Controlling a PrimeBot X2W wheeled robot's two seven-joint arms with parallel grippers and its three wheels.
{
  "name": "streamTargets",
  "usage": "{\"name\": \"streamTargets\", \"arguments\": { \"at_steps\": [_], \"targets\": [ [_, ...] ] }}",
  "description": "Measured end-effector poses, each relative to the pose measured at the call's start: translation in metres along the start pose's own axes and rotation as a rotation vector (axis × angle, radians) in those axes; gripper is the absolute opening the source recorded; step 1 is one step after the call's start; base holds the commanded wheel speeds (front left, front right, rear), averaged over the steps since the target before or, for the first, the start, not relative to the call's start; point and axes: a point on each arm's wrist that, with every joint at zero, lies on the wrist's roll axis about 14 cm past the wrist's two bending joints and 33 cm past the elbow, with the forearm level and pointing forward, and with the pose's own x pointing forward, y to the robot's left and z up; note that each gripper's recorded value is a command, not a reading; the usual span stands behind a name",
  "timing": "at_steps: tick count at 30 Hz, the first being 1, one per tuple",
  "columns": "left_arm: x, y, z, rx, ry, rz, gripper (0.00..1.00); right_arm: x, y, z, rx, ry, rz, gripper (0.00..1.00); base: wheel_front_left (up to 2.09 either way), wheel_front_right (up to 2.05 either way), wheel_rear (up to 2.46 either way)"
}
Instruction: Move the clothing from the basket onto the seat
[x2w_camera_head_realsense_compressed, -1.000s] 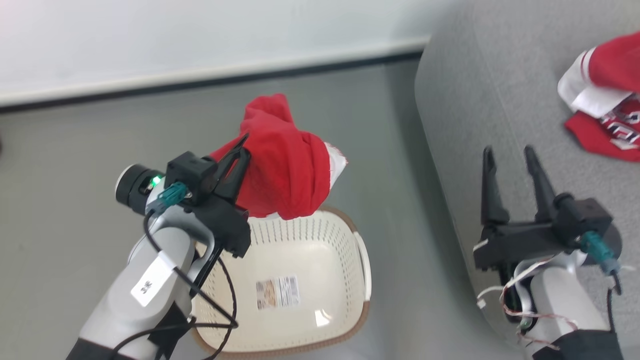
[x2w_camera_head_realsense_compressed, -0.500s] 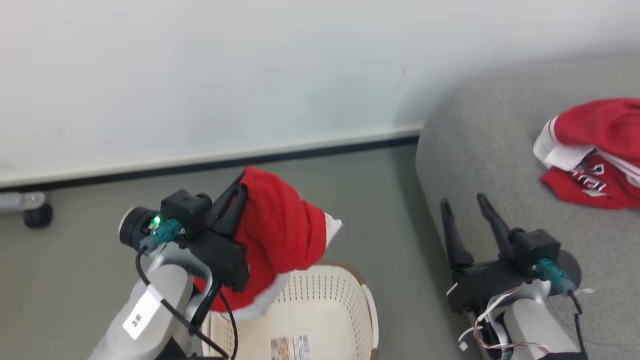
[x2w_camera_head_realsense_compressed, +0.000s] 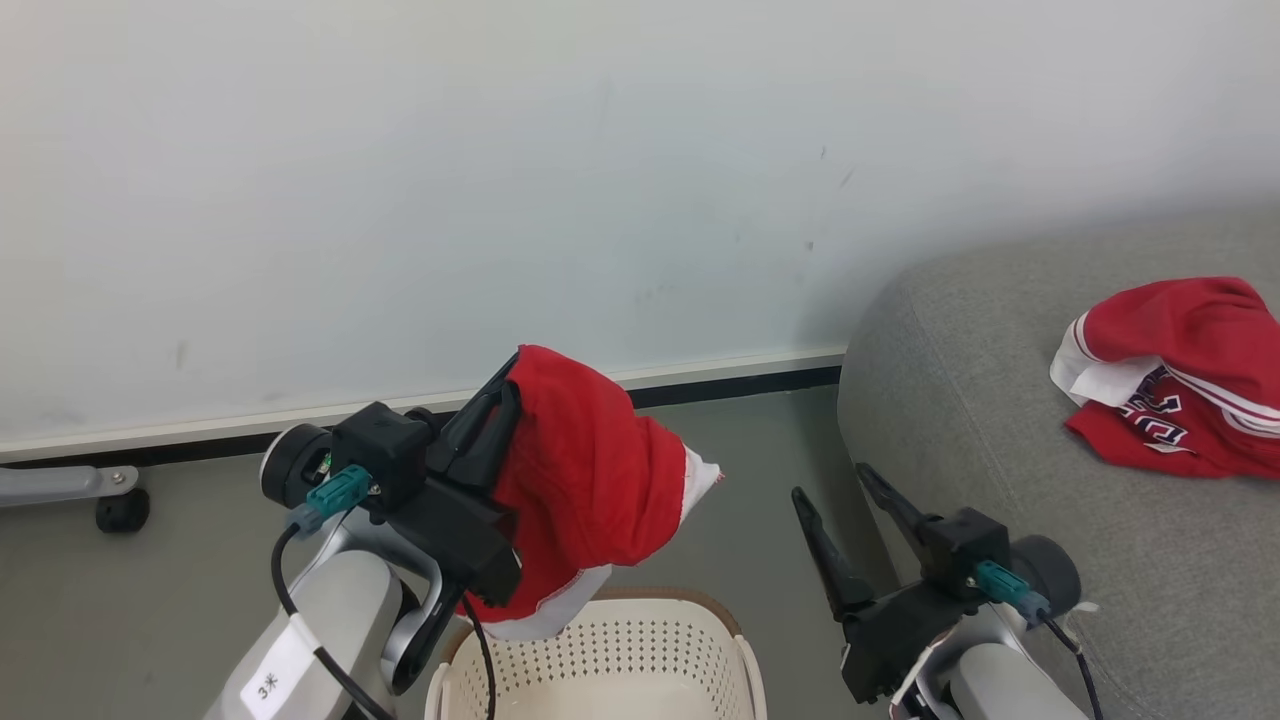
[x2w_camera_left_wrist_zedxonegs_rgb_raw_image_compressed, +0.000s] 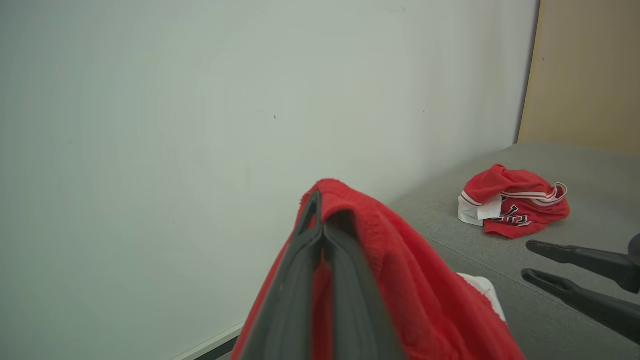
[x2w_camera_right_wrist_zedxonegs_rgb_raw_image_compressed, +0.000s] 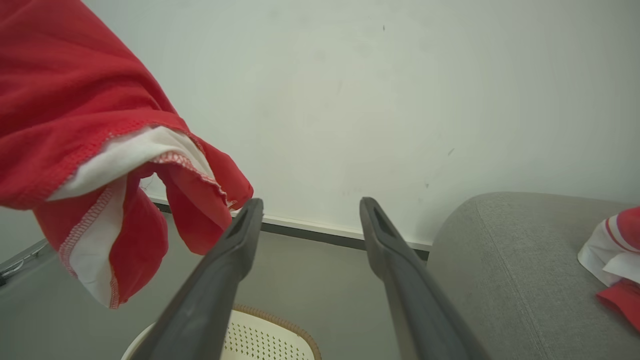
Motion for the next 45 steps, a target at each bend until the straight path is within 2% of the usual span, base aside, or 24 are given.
{"name": "streamTargets", "arguments": {
  "at_steps": [7, 11, 17, 26, 27, 28, 29, 30, 31, 37, 38, 40, 41, 45],
  "targets": [
    [-0.001, -0.008, 0.008, 0.001, -0.014, -0.020, 0.00, 0.011, 0.022, -0.005, -0.074, 0.040, 0.103, 1.00, 0.00, 0.00, 0.00],
    [-0.002, -0.011, 0.009, -0.001, -0.009, -0.026, 0.00, 0.011, 0.049, -0.013, -0.104, 0.066, 0.198, 1.00, 0.00, 0.00, 0.00],
    [-0.006, -0.009, 0.015, 0.005, -0.018, -0.019, 0.00, 0.025, 0.078, 0.003, -0.139, 0.032, 0.305, 1.00, 0.00, 0.00, 0.00],
    [-0.011, -0.011, 0.012, -0.004, -0.003, -0.021, 0.00, 0.034, 0.107, 0.024, -0.157, -0.019, 0.409, 1.00, 0.00, 0.00, 0.00],
    [-0.011, -0.011, 0.012, -0.004, -0.003, -0.021, 0.00, 0.034, 0.107, 0.024, -0.157, -0.019, 0.409, 0.90, 0.00, 0.00, 0.00],
    [-0.012, -0.012, 0.009, -0.008, 0.004, -0.022, 0.00, 0.034, 0.110, 0.026, -0.151, -0.023, 0.419, 0.66, 0.00, 0.00, 0.00],
    [-0.012, -0.013, 0.007, -0.011, 0.012, -0.024, 0.00, 0.033, 0.112, 0.026, -0.146, -0.024, 0.427, 0.38, 0.00, 0.00, 0.00],
    [-0.012, -0.014, 0.006, -0.013, 0.015, -0.026, 0.00, 0.033, 0.114, 0.026, -0.144, -0.023, 0.433, 0.23, 0.00, 0.00, 0.00],
    [-0.012, -0.015, 0.006, -0.016, 0.016, -0.026, 0.00, 0.032, 0.116, 0.025, -0.140, -0.020, 0.440, 0.00, 0.00, 0.00, 0.00],
    [-0.016, -0.017, -0.005, -0.040, 0.043, -0.019, 0.00, 0.034, 0.117, 0.032, -0.126, -0.033, 0.449, 0.00, 0.00, 0.00, 0.00],
    [-0.016, -0.016, -0.006, -0.043, 0.042, -0.016, 0.38, 0.036, 0.115, 0.035, -0.125, -0.037, 0.442, 0.00, 0.00, 0.00, 0.00],
    [-0.017, -0.013, -0.007, -0.052, 0.045, -0.008, 0.92, 0.038, 0.107, 0.037, -0.114, -0.038, 0.418, 0.00, 0.00, 0.00, 0.00],
    [-0.018, -0.012, -0.010, -0.053, 0.052, -0.004, 1.00, 0.039, 0.102, 0.037, -0.110, -0.035, 0.400, 0.00, 0.00, 0.00, 0.00],
    [-0.019, -0.010, -0.017, -0.057, 0.067, 0.003, 1.00, 0.044, 0.079, 0.044, -0.097, -0.047, 0.323, 0.00, 0.00, 0.00, 0.00]
  ]
}}
